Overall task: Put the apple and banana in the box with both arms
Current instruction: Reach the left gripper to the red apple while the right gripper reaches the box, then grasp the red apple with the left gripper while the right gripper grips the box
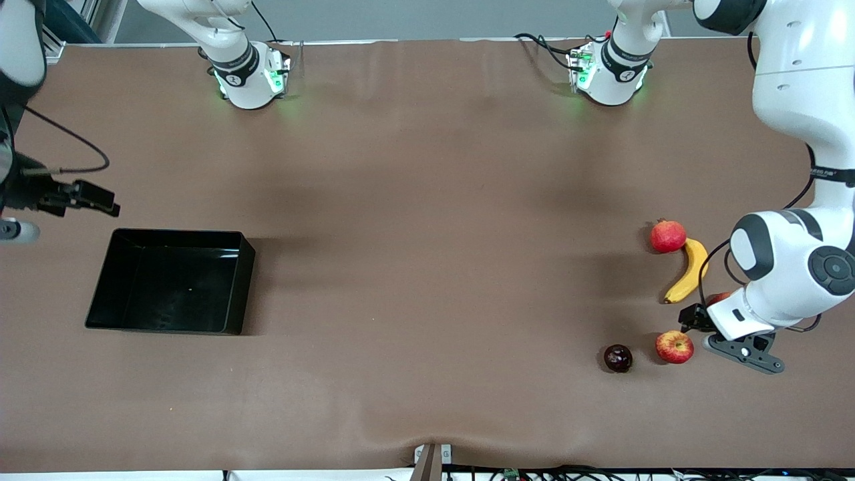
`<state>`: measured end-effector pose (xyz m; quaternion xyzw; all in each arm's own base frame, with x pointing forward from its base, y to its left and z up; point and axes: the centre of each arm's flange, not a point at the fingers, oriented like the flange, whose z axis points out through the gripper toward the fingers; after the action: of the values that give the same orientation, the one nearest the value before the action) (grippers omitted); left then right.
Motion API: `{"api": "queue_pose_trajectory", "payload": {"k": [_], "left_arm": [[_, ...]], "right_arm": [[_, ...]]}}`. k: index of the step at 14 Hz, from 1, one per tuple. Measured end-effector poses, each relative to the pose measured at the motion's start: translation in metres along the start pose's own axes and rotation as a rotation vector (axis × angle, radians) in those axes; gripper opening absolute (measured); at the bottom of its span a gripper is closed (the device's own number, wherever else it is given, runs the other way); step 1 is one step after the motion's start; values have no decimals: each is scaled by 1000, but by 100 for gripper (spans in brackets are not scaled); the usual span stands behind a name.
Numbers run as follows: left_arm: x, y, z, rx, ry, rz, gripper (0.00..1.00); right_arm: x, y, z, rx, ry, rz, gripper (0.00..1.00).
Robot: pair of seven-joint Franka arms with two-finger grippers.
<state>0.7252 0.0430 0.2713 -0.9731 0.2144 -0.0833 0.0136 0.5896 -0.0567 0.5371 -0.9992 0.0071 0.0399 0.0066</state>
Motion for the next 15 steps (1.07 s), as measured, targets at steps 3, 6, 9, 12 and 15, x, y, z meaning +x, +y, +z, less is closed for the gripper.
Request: {"api": "queue_pose_trajectory", "payload": {"k": [3, 6, 9, 12, 15], "left_arm": [[1, 0, 15, -64, 31, -74, 100], [-1, 1, 28, -83, 30, -95, 100], [-3, 0, 43, -76, 35, -98, 100], [-5, 1, 56, -70, 40, -101, 100], [-6, 3, 62, -83, 44, -116, 100]], "right_arm": [[16, 46, 62, 5, -7, -15, 100], [29, 104, 129, 17, -22, -41, 100], [40, 150, 190, 29, -14, -85, 100], [49, 172, 230, 18, 17, -125, 100], [54, 185, 266, 8, 35, -143, 100]]}}
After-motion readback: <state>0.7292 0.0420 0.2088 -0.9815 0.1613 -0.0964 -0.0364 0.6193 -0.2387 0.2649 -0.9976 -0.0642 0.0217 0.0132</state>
